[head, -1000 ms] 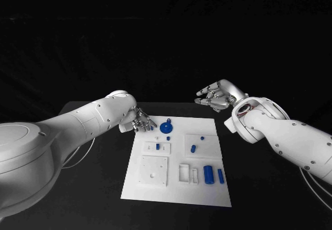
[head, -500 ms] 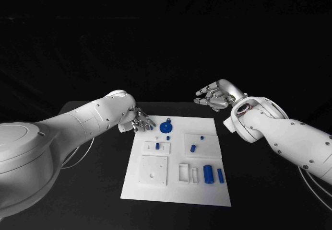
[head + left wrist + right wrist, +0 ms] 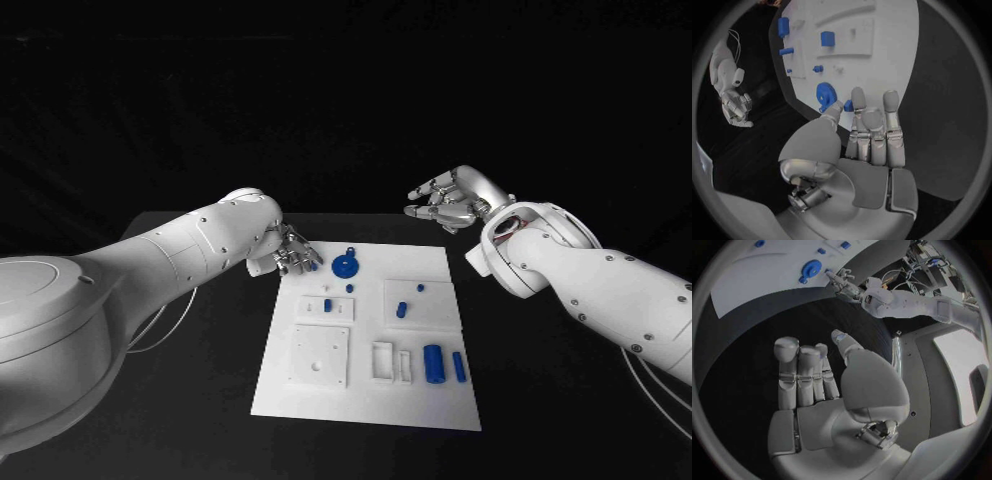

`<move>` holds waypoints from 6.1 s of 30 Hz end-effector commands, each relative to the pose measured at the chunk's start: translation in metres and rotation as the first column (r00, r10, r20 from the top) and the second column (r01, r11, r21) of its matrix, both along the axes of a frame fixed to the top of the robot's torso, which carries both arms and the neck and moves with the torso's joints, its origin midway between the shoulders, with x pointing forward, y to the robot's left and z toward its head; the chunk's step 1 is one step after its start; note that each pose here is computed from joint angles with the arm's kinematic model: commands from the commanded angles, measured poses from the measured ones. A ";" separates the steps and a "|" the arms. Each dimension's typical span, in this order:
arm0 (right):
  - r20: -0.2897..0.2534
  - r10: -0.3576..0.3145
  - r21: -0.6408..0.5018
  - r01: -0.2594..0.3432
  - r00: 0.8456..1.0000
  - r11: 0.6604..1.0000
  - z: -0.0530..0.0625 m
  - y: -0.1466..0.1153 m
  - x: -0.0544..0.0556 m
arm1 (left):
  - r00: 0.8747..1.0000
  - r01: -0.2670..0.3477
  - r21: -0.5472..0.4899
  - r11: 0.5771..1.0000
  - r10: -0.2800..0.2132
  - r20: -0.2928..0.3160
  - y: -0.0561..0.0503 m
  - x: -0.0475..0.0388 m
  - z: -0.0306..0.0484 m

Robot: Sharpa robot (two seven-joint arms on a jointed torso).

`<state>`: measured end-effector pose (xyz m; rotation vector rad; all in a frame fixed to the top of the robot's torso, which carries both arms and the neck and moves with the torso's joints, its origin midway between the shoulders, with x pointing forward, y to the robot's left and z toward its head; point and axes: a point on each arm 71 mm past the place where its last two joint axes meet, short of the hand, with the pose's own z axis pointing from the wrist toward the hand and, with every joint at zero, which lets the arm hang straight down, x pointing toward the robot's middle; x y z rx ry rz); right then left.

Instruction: Assemble the parts on the task board

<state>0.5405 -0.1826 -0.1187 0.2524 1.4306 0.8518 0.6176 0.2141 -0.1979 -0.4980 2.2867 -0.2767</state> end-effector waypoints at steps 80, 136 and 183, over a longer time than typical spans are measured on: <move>-0.056 -0.034 -0.024 0.033 0.998 0.999 -0.019 -0.023 0.001 | 0.991 0.038 -0.055 0.998 -0.030 0.132 -0.018 -0.0748 -0.0070; -0.068 -0.030 -0.026 0.029 0.997 0.999 -0.022 -0.023 0.001 | 0.990 0.138 0.030 0.990 -0.139 0.017 -0.025 -0.0864 -0.0347; -0.070 -0.029 -0.026 0.027 0.997 0.999 -0.023 -0.022 0.001 | 0.983 0.182 0.066 0.981 -0.180 -0.029 -0.026 -0.0889 -0.0382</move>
